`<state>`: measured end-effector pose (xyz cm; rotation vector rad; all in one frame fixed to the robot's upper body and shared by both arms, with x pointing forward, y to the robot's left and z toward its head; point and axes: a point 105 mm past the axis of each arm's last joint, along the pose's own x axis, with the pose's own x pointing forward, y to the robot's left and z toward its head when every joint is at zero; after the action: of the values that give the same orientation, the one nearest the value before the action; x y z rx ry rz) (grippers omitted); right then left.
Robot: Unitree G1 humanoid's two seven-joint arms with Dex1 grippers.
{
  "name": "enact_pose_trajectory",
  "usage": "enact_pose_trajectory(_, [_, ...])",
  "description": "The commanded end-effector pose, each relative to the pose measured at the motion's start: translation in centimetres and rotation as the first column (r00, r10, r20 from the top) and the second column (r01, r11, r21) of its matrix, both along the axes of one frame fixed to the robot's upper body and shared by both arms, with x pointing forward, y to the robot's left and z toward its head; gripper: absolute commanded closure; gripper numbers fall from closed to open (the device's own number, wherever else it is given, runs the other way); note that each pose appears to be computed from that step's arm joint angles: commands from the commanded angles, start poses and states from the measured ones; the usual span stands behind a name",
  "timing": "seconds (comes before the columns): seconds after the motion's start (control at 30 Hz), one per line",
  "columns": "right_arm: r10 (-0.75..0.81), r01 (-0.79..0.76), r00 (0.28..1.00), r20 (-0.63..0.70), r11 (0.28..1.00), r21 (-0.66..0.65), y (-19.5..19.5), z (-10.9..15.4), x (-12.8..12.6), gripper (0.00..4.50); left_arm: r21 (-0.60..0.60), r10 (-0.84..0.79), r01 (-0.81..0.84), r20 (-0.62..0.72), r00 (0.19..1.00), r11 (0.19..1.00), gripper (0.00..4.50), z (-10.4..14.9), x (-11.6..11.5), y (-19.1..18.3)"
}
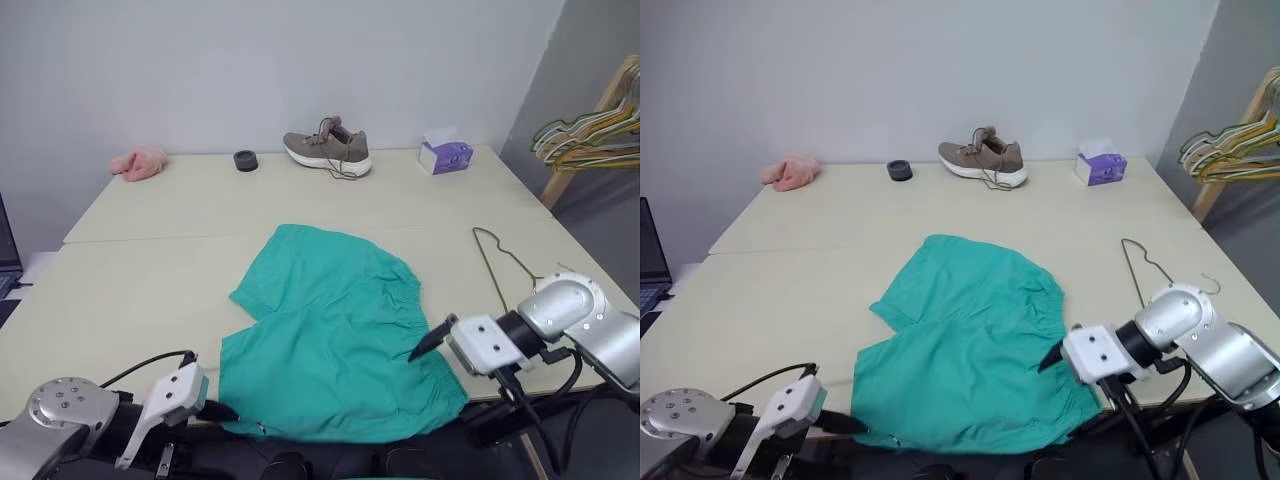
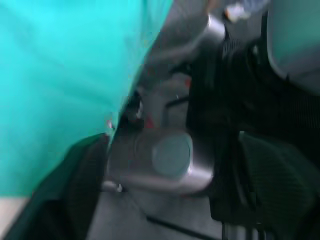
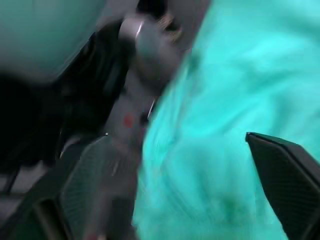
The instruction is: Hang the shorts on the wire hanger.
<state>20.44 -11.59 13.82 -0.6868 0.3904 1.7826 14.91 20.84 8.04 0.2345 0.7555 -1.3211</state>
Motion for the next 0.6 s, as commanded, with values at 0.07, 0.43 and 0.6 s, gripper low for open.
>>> enact_pose_trajectory(0.07, [-0.216, 0.205, 0.976, 0.034, 0.958, 0.199, 0.8, 3.1, 3.5, 0.00, -0.125, 0.094, -0.076, 0.141, 0.986, 0.989, 0.03, 3.0, 3.2, -0.9])
enact_pose_trajectory(0.43, [-0.919, 0.782, 0.358, 0.167, 0.393, 0.484, -7.3, 2.6, 14.5, 0.00, -0.276, 0.291, -0.182, 0.430, 0.855, 0.944, 0.03, 6.3, 11.0, -4.8])
enact_pose_trajectory(0.6, [-0.995, 0.863, -0.052, 0.087, -0.001, 0.505, -13.9, 0.1, 15.4, 0.00, -0.247, 0.207, -0.104, 0.438, 0.875, 0.963, 0.03, 6.3, 11.2, -6.3])
